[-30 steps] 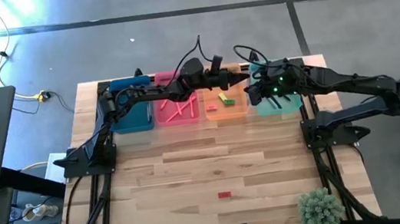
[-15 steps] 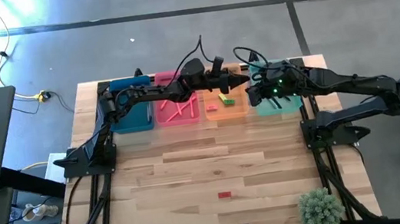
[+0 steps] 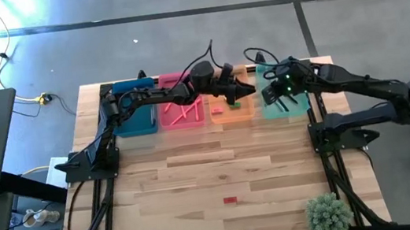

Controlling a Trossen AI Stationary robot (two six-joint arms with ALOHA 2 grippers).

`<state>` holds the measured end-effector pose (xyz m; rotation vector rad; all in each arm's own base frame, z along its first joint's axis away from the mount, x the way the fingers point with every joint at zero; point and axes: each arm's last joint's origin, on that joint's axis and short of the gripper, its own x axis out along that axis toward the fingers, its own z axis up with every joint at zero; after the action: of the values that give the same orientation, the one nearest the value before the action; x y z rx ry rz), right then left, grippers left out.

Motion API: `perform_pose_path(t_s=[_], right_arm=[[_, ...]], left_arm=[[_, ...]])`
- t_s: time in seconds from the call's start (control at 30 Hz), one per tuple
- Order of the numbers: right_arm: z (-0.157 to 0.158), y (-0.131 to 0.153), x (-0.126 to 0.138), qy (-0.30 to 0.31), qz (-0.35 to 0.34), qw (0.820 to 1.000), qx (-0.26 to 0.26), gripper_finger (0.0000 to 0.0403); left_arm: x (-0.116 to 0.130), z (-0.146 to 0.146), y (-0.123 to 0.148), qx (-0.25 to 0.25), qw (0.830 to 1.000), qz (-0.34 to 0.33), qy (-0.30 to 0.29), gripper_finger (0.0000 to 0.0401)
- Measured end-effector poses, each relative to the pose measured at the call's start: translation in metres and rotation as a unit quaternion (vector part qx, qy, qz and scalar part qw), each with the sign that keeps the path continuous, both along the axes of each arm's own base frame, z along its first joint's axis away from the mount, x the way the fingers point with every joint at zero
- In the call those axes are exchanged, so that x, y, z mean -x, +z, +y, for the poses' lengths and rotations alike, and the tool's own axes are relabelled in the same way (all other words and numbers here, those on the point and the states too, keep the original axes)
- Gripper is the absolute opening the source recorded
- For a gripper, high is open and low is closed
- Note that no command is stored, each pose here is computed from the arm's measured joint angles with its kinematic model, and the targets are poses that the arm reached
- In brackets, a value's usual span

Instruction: Sort crayons/erasers/pens/pencils in bins

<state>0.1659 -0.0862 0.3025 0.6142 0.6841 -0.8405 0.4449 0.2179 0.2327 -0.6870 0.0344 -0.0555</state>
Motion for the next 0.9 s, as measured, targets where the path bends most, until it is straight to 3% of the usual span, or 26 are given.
perform_pose_path(t_s=[0.4,0.7,0.9], right_arm=[[-0.039,-0.01,0.021,0.014,0.109,0.992,0.055,0.0014],[-0.058,-0.063,0.025,0.017,0.157,0.987,-0.006,0.0014],[-0.066,-0.092,0.025,0.026,0.164,0.986,-0.026,0.0014]], left_arm=[[-0.013,-0.031,-0.018,-0.049,0.995,0.082,-0.008,0.0117],[-0.018,-0.056,-0.02,-0.061,0.99,0.126,-0.02,0.0101],[-0.008,-0.067,0.001,-0.118,0.98,0.162,-0.009,0.0087]])
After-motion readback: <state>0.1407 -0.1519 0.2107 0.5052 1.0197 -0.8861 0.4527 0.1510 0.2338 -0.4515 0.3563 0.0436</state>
